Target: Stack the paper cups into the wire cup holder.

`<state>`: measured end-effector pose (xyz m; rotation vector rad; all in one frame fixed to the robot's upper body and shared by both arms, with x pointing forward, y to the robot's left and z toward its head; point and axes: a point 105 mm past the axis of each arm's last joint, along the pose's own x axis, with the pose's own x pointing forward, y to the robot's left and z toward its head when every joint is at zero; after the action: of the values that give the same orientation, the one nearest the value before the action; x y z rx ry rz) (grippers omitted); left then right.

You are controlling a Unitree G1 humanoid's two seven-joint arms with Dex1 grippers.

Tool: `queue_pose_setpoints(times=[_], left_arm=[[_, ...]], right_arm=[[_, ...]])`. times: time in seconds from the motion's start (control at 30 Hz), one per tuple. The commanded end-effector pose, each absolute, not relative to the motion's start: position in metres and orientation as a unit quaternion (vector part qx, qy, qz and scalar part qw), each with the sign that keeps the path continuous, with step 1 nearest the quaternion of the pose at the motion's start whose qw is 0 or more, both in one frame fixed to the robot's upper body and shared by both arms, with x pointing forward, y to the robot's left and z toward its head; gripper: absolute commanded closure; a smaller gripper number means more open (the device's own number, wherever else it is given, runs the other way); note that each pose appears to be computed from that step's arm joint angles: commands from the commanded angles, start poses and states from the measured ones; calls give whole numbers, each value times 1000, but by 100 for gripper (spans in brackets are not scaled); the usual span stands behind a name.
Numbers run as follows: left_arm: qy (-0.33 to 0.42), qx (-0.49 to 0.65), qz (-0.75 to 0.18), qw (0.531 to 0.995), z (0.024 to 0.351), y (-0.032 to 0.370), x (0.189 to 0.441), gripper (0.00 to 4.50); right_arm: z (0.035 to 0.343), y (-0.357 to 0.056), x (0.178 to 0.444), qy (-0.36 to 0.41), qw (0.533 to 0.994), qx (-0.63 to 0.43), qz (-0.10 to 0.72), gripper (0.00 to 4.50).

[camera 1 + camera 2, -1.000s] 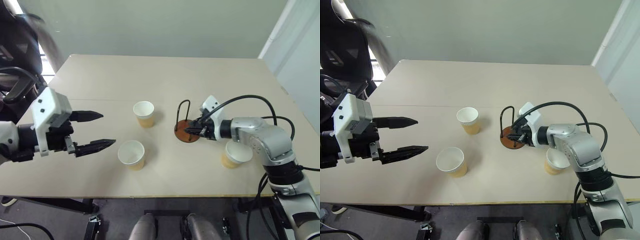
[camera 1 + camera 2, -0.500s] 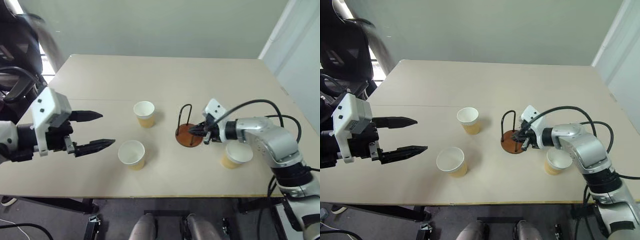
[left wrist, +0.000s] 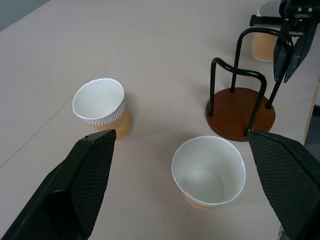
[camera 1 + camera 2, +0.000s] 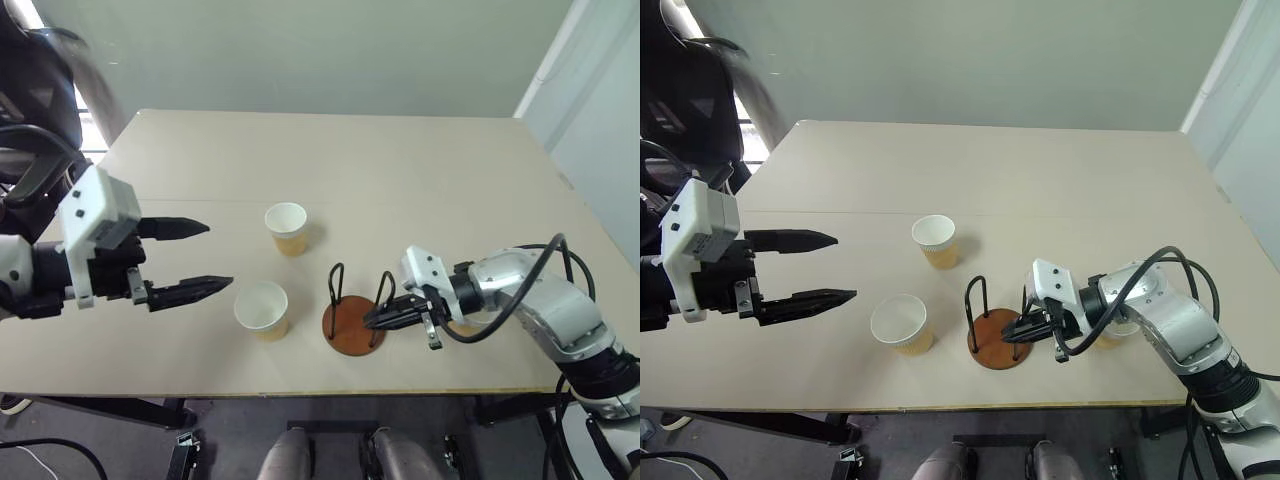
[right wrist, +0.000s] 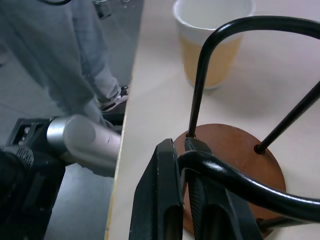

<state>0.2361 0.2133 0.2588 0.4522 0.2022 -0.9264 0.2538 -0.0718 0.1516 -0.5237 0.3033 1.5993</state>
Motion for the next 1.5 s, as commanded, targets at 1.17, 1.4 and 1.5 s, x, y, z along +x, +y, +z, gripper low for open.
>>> queue_pose_setpoints(times=[1.17,1.4,1.5], left_arm=[[67,228,-443,864,274,206,236,0],[65,227,-448,862,272,204,238,0],[62,225,-457,858,271,201,240,0]], right_arm=[[157,-91,271,121,598,-379,696,4],[192,-103,270,93,579,-427,688,4],[216,-108,274,73,585,-439,678,4]])
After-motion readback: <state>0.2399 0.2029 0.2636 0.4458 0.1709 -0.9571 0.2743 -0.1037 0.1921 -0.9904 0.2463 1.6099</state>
